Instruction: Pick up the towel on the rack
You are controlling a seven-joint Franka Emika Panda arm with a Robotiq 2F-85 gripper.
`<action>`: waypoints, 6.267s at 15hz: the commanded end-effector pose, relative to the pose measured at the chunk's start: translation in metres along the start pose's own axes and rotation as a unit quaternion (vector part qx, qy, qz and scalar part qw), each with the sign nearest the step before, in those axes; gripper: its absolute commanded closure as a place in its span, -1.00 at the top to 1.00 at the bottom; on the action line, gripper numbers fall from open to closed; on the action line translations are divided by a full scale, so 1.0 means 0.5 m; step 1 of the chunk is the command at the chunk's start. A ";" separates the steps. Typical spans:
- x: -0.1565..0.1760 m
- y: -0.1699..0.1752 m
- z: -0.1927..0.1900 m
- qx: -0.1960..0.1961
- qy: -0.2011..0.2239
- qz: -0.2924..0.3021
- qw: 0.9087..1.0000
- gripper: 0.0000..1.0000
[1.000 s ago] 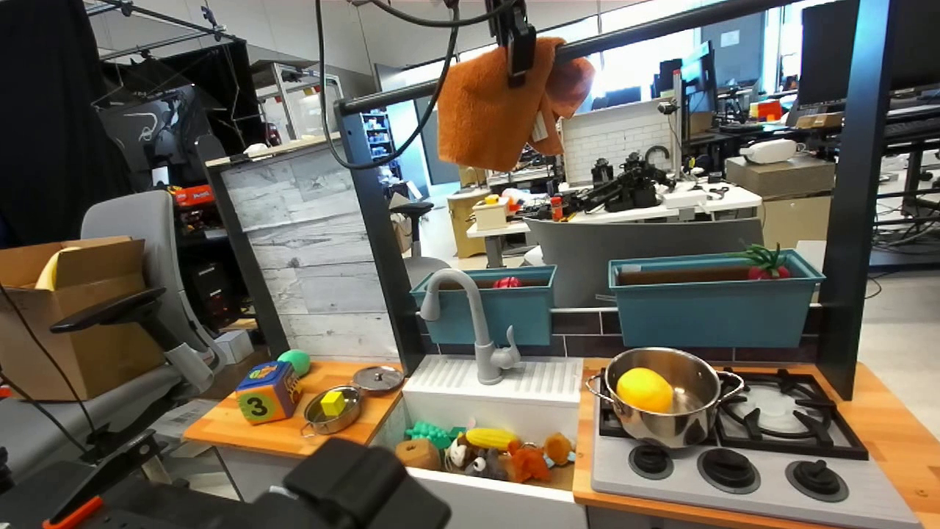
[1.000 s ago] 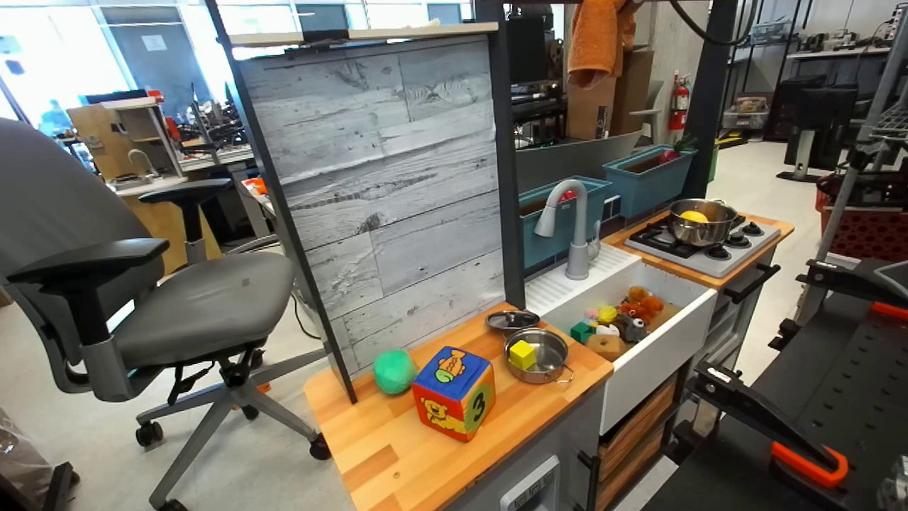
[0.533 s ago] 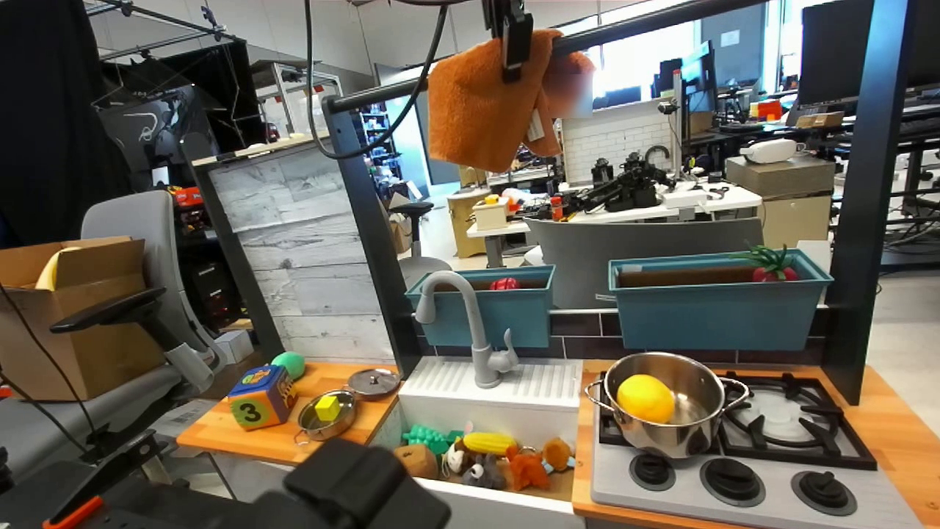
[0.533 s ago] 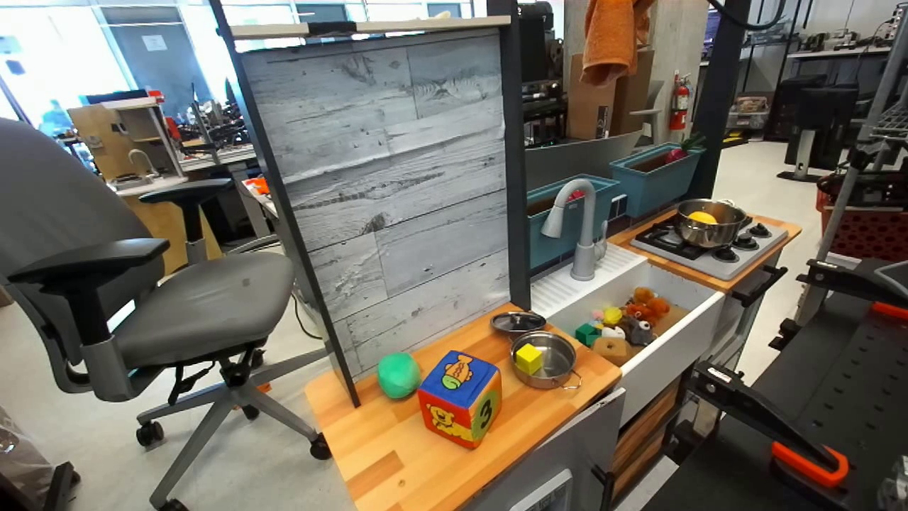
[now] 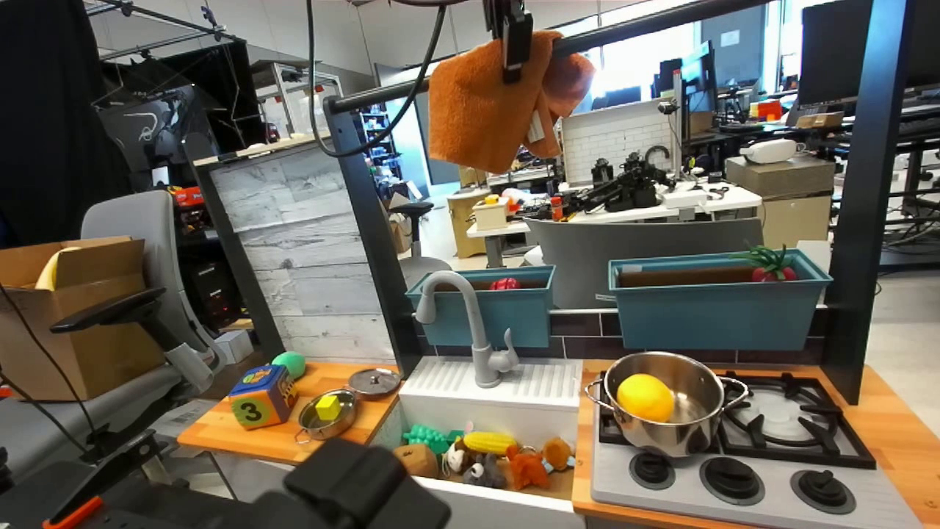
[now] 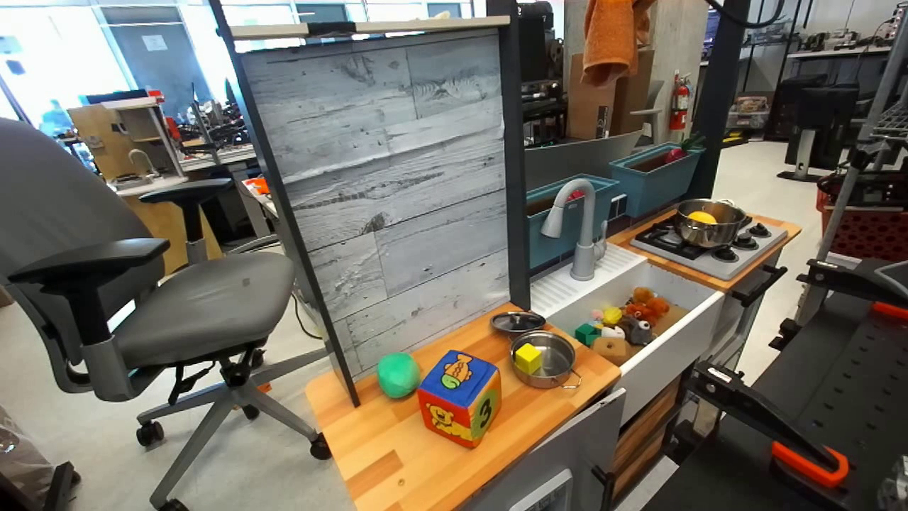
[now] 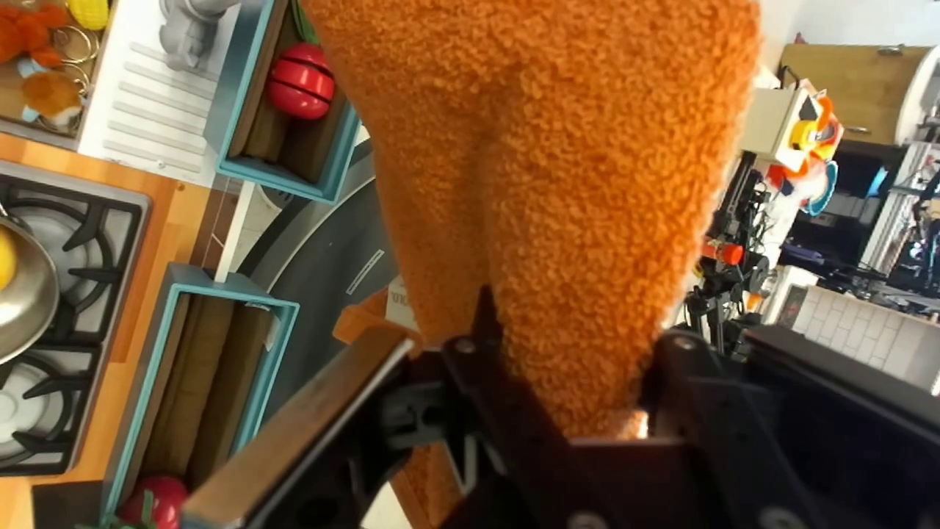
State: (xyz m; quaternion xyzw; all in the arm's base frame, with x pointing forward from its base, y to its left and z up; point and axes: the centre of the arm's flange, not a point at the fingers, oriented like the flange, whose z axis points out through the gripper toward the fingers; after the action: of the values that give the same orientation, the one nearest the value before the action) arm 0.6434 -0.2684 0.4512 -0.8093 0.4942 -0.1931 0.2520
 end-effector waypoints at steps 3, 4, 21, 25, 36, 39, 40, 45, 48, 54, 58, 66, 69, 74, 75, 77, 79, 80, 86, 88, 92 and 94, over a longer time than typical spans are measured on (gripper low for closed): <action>0.016 -0.020 0.068 -0.033 -0.039 -0.008 0.999 -0.76; 0.023 -0.026 0.081 -0.034 -0.042 -0.005 0.999 -0.76; 0.019 -0.037 0.107 -0.043 -0.091 0.006 0.995 0.65; -0.024 -0.015 0.046 -0.026 -0.101 -0.030 0.994 1.00; -0.079 0.033 -0.051 -0.031 -0.102 -0.083 0.991 0.75; -0.084 0.043 -0.049 -0.012 -0.089 -0.084 0.992 0.97; -0.083 0.041 -0.051 0.019 -0.059 -0.082 0.995 1.00; -0.068 0.011 -0.057 0.083 0.027 -0.089 0.992 1.00; -0.052 -0.015 -0.027 0.085 0.043 -0.076 0.993 1.00; -0.014 -0.056 0.046 0.075 0.072 -0.046 0.993 1.00; 0.004 -0.062 0.077 0.067 0.076 -0.028 0.994 0.31; -0.048 -0.004 0.024 0.081 0.062 -0.059 0.993 -0.68; -0.060 0.007 0.023 0.077 0.060 -0.070 0.993 -0.68; -0.065 0.008 0.050 0.049 0.053 -0.068 0.995 0.61; -0.071 0.011 0.049 0.049 0.053 -0.072 0.995 0.74; -0.086 0.017 0.039 0.052 0.056 -0.084 0.994 0.98; -0.089 0.017 0.034 0.049 0.062 -0.091 0.993 0.29; -0.090 0.019 0.030 0.049 0.062 -0.095 0.992 0.26; -0.093 0.045 0.065 -0.005 0.036 -0.105 0.994 -0.64; -0.101 0.060 0.071 -0.014 0.024 -0.108 0.994 0.11; -0.109 0.075 0.085 -0.036 -0.003 -0.112 0.993 0.51; -0.113 0.081 0.092 -0.055 -0.033 -0.114 0.991 0.81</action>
State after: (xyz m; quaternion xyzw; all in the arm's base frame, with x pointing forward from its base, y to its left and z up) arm 0.6197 -0.2240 0.3828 -0.8681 0.4043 -0.2043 0.2030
